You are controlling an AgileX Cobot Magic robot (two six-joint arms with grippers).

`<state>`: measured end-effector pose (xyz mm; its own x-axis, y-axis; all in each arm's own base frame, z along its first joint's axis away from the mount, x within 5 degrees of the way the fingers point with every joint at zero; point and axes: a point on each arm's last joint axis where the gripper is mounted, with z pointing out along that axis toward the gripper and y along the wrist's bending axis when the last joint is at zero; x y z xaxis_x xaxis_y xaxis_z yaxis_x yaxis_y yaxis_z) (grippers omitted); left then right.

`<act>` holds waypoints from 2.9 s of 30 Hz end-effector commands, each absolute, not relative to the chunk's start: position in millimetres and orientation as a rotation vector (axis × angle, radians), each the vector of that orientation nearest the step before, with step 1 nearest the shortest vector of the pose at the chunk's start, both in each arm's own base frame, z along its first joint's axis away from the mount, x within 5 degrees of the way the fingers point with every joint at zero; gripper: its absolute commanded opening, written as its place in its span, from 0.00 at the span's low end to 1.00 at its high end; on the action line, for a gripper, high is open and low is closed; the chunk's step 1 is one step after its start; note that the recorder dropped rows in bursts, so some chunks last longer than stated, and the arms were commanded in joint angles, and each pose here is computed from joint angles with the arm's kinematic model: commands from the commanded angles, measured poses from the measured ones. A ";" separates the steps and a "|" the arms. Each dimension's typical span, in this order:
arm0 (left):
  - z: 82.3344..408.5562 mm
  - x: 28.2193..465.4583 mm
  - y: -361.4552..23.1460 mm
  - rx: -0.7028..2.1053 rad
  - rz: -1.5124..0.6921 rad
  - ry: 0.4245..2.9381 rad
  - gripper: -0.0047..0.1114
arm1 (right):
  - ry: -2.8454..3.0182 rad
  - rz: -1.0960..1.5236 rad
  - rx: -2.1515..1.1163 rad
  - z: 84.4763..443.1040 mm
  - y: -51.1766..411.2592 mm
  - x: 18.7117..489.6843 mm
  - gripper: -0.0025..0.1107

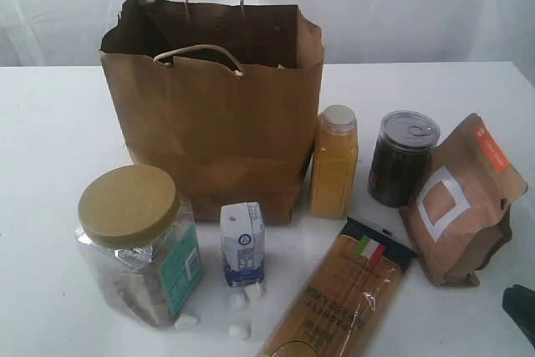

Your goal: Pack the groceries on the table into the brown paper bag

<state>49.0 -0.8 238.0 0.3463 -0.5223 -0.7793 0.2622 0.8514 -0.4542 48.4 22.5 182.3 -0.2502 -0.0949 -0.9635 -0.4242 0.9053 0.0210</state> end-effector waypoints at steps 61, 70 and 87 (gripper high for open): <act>357.3 192.4 -103.4 0.977 -0.602 2.276 0.81 | 1.797 0.334 -0.383 182.4 22.7 48.5 0.02; 362.3 188.1 -114.6 0.835 -0.430 2.273 0.81 | 1.797 0.334 -0.383 182.4 22.7 48.5 0.02; 327.8 203.1 -145.8 0.887 -0.452 2.445 0.95 | 1.797 0.334 -0.383 182.4 22.7 48.5 0.02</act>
<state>205.6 -144.9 326.7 -0.6601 0.4964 -0.5638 0.6645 0.7359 -0.1300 48.4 22.5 182.3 -0.2511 -0.0931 -0.9635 -0.4237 0.9055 0.0229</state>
